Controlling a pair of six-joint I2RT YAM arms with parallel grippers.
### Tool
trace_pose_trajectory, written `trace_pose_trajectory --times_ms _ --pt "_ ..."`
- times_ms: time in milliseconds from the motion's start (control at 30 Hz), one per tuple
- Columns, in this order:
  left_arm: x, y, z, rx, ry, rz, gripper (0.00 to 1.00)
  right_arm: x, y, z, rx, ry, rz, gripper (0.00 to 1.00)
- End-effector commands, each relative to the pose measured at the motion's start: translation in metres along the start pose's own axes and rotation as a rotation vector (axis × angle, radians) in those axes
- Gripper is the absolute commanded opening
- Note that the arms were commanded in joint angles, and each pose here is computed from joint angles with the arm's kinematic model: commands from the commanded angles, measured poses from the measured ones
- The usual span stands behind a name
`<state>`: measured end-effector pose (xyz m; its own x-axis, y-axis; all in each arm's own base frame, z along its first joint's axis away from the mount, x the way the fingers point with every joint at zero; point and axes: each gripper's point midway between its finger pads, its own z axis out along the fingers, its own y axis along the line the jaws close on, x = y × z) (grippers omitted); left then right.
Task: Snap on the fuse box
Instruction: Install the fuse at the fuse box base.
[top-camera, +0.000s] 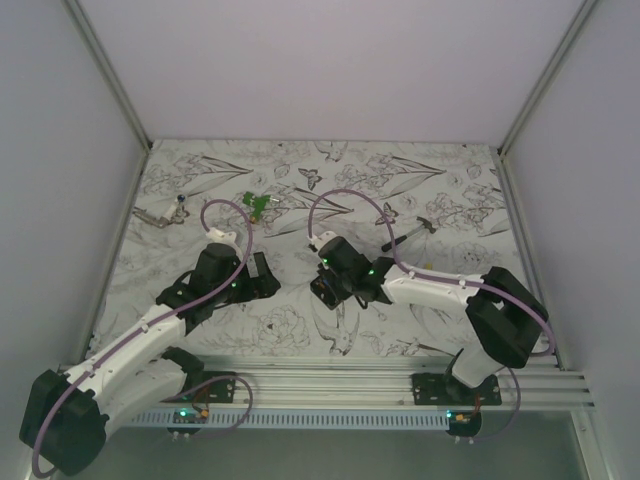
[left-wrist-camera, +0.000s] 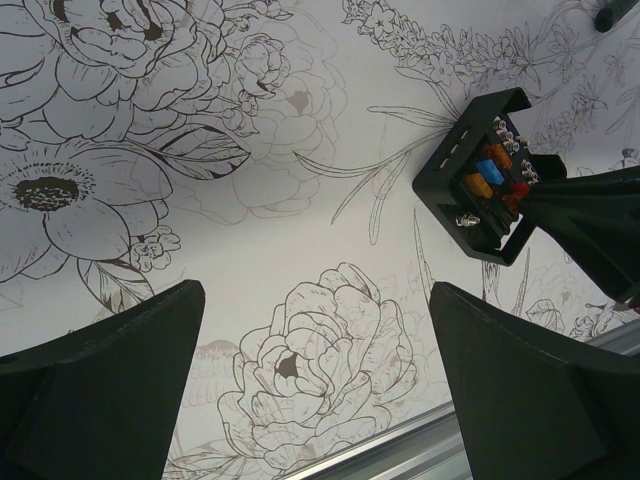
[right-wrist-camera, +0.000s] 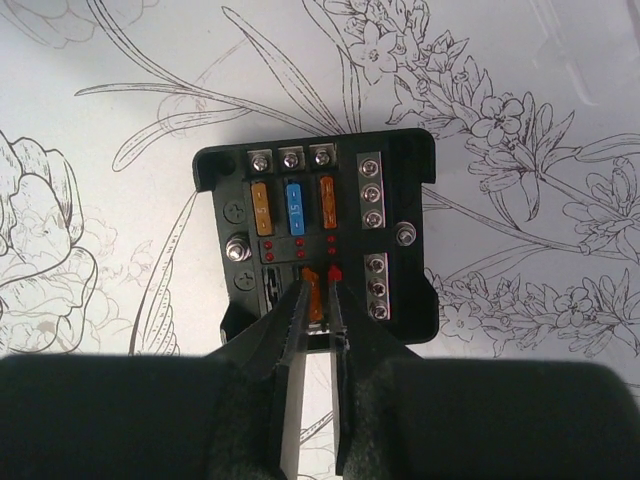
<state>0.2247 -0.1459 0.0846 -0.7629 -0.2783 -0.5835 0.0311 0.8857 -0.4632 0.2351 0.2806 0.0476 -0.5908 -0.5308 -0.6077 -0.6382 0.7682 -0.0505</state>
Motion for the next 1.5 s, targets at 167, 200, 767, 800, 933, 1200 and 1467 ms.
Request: trace_pose_trajectory --times_ms 167,200,767,800,933,1200,1467 --pt "-0.001 0.004 -0.003 -0.017 0.008 0.014 0.99 -0.005 0.006 -0.001 -0.016 0.009 -0.032 0.12" --pt "-0.001 0.003 -0.003 -0.016 0.008 0.014 0.99 -0.006 0.007 -0.002 -0.02 0.007 -0.033 0.12" --pt "0.0 0.003 -0.003 -0.016 0.01 0.012 1.0 -0.007 0.01 -0.004 -0.017 0.014 -0.052 0.11" --pt "0.0 0.003 -0.003 -0.016 0.01 0.013 0.99 -0.007 0.009 -0.003 -0.015 0.015 -0.056 0.08" --pt "0.0 0.003 -0.003 -0.015 0.011 0.013 1.0 -0.005 0.009 0.0 -0.011 0.027 -0.069 0.0" --pt "0.0 0.004 -0.003 -0.017 0.013 0.014 1.0 0.013 0.006 0.013 0.004 0.116 -0.129 0.0" --pt "0.0 0.005 -0.002 -0.023 0.009 0.013 0.99 0.045 0.004 0.008 -0.002 0.225 -0.128 0.0"
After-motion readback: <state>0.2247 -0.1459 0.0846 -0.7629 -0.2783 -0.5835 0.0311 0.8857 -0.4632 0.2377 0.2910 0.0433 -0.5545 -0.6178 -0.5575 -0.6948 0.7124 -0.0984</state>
